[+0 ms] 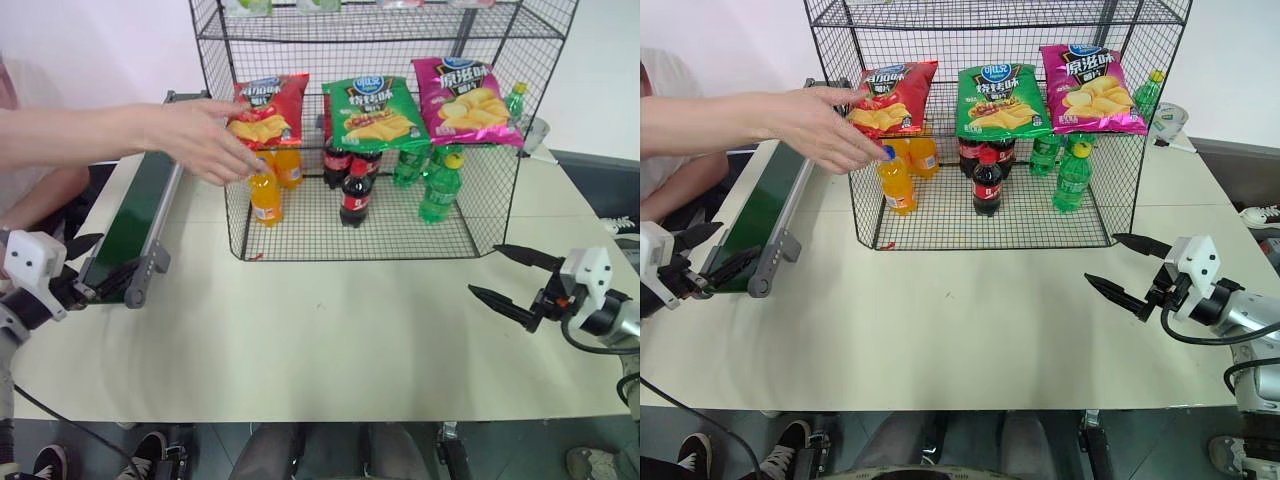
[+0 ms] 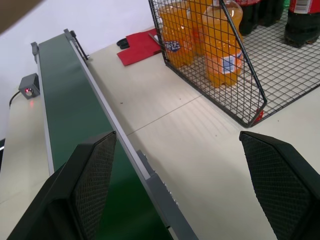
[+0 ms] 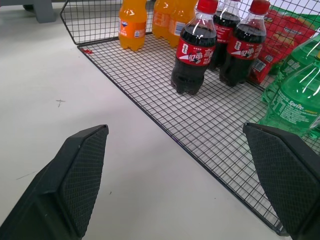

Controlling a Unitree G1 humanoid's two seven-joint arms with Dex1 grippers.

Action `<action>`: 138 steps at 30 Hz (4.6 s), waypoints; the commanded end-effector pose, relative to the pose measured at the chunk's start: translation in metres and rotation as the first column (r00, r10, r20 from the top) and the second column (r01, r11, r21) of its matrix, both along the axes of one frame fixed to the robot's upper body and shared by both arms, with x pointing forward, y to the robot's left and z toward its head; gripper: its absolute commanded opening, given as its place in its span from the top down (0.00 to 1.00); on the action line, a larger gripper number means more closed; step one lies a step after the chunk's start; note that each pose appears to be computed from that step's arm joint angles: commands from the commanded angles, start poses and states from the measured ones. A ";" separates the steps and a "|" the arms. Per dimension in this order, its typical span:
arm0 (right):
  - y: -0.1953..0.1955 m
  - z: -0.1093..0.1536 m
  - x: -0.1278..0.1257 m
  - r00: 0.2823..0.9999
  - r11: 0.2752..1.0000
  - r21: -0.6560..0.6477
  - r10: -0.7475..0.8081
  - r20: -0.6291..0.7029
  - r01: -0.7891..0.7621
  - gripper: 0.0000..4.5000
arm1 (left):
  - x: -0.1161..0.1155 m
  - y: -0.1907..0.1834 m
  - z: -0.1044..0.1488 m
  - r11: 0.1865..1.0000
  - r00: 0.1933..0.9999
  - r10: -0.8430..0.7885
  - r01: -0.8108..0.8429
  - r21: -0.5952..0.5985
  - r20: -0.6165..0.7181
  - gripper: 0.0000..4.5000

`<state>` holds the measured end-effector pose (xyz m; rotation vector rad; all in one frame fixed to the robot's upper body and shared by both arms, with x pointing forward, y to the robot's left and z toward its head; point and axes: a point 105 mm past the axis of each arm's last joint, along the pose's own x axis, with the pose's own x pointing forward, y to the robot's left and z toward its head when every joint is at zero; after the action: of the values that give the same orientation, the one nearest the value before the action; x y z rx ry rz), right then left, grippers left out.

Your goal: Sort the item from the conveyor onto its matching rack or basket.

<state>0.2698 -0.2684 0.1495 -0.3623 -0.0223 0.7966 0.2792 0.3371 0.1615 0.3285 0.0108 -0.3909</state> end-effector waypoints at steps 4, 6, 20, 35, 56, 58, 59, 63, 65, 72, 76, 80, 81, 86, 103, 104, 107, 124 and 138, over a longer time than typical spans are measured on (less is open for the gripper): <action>0.002 0.015 0.002 0.999 1.000 -0.026 0.017 0.046 -0.016 0.00 | -0.003 -0.002 0.006 1.000 0.999 -0.005 0.004 0.015 0.036 0.09; 0.002 0.015 0.002 0.999 1.000 -0.027 0.017 0.047 -0.016 0.00 | -0.002 -0.004 0.004 1.000 0.999 -0.009 0.009 0.011 0.035 0.09; 0.003 0.016 0.002 0.999 0.999 -0.027 0.018 0.049 -0.016 0.00 | -0.003 -0.005 0.003 1.000 0.999 -0.003 0.003 0.010 0.038 0.09; 0.009 0.015 0.005 0.998 0.999 -0.017 0.040 0.046 -0.040 0.00 | -0.009 0.006 -0.001 0.998 0.998 0.055 -0.057 0.031 0.040 0.09; 0.126 0.033 -0.027 0.873 0.843 0.250 0.487 0.022 -0.477 0.00 | -0.028 0.015 -0.009 0.886 0.979 0.084 -0.159 0.436 0.186 0.09; 0.131 0.032 -0.027 0.864 0.831 0.265 0.504 0.014 -0.489 0.00 | -0.038 0.010 -0.011 0.817 0.974 0.029 -0.153 0.557 0.225 0.09; 0.132 0.031 -0.026 0.862 0.830 0.268 0.506 0.008 -0.490 0.00 | -0.041 0.010 -0.013 0.794 0.972 0.018 -0.155 0.587 0.233 0.09; 0.133 0.029 -0.022 0.863 0.834 0.261 0.505 -0.001 -0.487 0.00 | -0.058 0.011 -0.022 0.650 0.972 -0.039 -0.152 0.745 0.232 0.09; 0.133 0.029 -0.020 0.863 0.834 0.258 0.505 -0.002 -0.487 0.00 | -0.067 0.015 -0.028 0.598 0.972 -0.047 -0.157 0.786 0.230 0.09; 0.133 0.029 -0.015 0.861 0.835 0.247 0.509 -0.007 -0.491 0.00 | -0.089 0.045 -0.044 0.435 0.961 0.036 -0.263 0.861 0.275 0.09; 0.135 0.028 -0.013 0.863 0.837 0.243 0.506 -0.002 -0.490 0.00 | -0.088 0.062 -0.057 0.396 0.948 0.110 -0.318 0.862 0.299 0.09; 0.135 0.029 -0.012 0.866 0.841 0.233 0.501 0.006 -0.488 0.00 | -0.075 0.066 -0.064 0.382 0.940 0.130 -0.341 0.859 0.316 0.09; 0.135 0.030 -0.011 0.867 0.843 0.228 0.499 0.009 -0.487 0.00 | -0.072 0.066 -0.066 0.384 0.940 0.127 -0.341 0.858 0.317 0.09; 0.134 0.031 -0.011 0.871 0.849 0.219 0.491 0.013 -0.482 0.00 | -0.063 0.063 -0.072 0.398 0.936 0.119 -0.351 0.848 0.332 0.09; 0.136 0.027 -0.011 0.873 0.852 0.215 0.488 0.000 -0.477 0.00 | -0.052 0.050 -0.072 0.404 0.923 0.078 -0.375 0.834 0.377 0.09; 0.136 0.027 -0.011 0.873 0.853 0.214 0.488 -0.001 -0.477 0.00 | -0.051 0.049 -0.069 0.405 0.920 0.074 -0.381 0.831 0.386 0.09; 0.136 0.026 -0.012 0.873 0.853 0.213 0.487 -0.003 -0.476 0.00 | -0.048 0.047 -0.064 0.412 0.914 0.078 -0.393 0.822 0.398 0.09; 0.131 0.025 -0.009 0.886 0.869 0.200 0.463 -0.006 -0.453 0.00 | -0.038 0.037 -0.058 0.462 0.906 0.081 -0.404 0.789 0.416 0.29; 0.130 0.023 -0.008 0.890 0.874 0.195 0.455 -0.011 -0.445 0.00 | -0.042 0.033 -0.052 0.474 0.894 0.087 -0.426 0.771 0.440 0.99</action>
<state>0.2625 -0.1382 0.1644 -0.1367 -0.0910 1.2606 0.2358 0.3687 0.0938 1.4124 -0.0467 -0.0159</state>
